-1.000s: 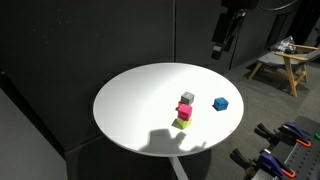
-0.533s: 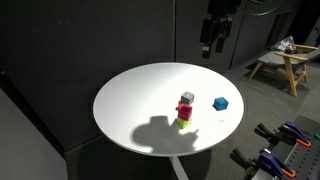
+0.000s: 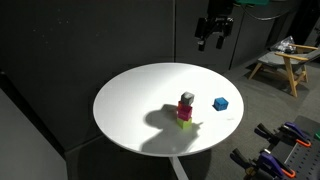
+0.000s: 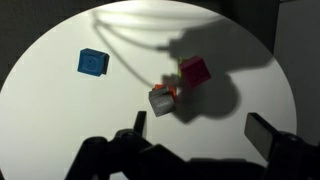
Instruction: Put the blue block on the gray block
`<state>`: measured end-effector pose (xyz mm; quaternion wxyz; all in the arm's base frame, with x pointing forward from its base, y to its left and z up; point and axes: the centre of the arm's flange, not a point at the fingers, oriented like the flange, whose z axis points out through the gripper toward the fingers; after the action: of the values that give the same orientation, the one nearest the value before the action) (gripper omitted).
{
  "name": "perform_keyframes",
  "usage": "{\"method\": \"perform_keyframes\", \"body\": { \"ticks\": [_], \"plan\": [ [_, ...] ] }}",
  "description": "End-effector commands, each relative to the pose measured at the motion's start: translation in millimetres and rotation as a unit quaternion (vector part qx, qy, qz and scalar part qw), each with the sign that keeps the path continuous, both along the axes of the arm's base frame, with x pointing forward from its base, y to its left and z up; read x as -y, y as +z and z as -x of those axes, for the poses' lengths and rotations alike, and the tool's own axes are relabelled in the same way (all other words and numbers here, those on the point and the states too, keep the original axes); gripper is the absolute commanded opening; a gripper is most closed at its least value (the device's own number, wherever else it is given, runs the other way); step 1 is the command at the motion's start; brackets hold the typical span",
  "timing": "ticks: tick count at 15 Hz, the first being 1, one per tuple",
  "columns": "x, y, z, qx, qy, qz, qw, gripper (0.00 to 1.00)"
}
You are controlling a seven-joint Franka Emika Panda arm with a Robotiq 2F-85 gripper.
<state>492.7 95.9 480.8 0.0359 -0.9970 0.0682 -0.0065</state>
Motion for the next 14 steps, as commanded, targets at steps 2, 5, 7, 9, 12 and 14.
{"method": "perform_keyframes", "body": {
  "ticks": [2,5,7,9,12,14],
  "plan": [
    [28,-3,-4,0.036,-0.073,0.003,0.9967,1.00],
    [47,-16,-8,0.050,-0.098,0.007,0.9939,1.00],
    [62,-28,-9,0.046,-0.119,0.016,0.9917,1.00],
    [76,-40,-9,0.033,-0.138,0.027,0.9895,1.00],
    [95,-59,-8,0.016,-0.155,0.036,0.9872,1.00],
    [105,-72,-9,0.008,-0.157,0.039,0.9868,1.00]
  ]
}}
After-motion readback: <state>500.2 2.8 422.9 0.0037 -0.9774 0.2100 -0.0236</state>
